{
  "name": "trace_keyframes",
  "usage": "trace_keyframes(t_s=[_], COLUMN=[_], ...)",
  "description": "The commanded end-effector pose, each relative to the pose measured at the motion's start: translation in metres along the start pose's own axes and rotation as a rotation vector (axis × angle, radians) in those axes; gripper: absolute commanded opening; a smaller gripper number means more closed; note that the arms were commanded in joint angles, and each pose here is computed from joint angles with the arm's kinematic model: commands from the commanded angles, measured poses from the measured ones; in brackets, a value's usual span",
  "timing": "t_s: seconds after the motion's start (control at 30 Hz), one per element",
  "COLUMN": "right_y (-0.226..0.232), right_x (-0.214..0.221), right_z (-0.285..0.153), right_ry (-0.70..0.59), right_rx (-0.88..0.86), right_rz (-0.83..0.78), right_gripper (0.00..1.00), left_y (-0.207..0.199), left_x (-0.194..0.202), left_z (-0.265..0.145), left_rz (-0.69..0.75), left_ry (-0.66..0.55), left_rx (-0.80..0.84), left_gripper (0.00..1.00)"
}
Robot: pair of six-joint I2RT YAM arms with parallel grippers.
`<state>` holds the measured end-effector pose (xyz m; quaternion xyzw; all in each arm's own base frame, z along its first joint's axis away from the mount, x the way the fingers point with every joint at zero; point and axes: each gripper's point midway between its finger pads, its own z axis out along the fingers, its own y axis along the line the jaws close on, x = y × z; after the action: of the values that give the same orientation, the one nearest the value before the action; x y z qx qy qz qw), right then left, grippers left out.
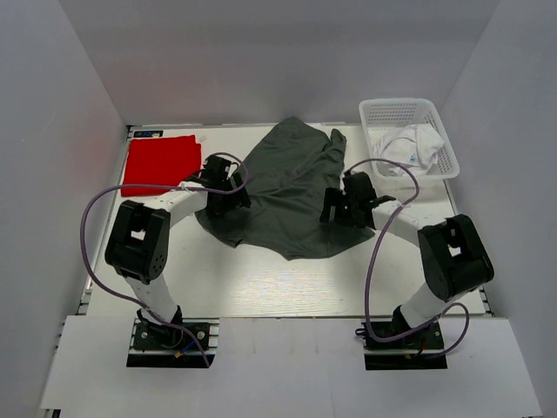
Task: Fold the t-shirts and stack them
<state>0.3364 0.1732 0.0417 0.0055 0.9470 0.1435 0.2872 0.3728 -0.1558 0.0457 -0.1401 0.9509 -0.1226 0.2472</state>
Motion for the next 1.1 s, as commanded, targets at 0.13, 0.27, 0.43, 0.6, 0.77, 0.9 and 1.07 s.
trace_keyframes(t_s=[0.13,0.27,0.43,0.6,0.77,0.9,1.07], right_y=[0.001,0.035,0.101,0.143,0.176,0.161,0.121], right_x=[0.098,0.179,0.252,0.214,0.112,0.035,-0.037], right_z=[-0.03,-0.062,-0.128,-0.128,-0.123,-0.118,-0.09], right_ry=[0.1,0.326,0.521,0.337,0.001,-0.179,-0.295], right_rx=[-0.017,-0.138,-0.444,-0.492,-0.349,-0.212,-0.067], right_rz=[0.099,-0.005,-0.482,-0.641,-0.571,-0.399,-0.266], right_gripper=[0.9,0.9,0.9,0.9,0.9,0.9,0.9], left_y=[-0.004,-0.006,0.007,0.014,0.033,0.036,0.039], left_x=[-0.012,-0.017,-0.021,-0.014,-0.01,-0.011,-0.008], left_z=[0.016,0.022,0.018,0.005,-0.012,-0.019,-0.01], left_rz=[-0.024,-0.024,-0.022,-0.019,-0.041,-0.049,-0.08], left_ry=[-0.01,-0.006,-0.034,-0.009,-0.044,-0.06,-0.051], left_rx=[-0.022,-0.036,-0.102,-0.132,-0.201,-0.216,-0.216], left_gripper=[1.0,1.0,1.0,1.0,1.0,1.0,1.0])
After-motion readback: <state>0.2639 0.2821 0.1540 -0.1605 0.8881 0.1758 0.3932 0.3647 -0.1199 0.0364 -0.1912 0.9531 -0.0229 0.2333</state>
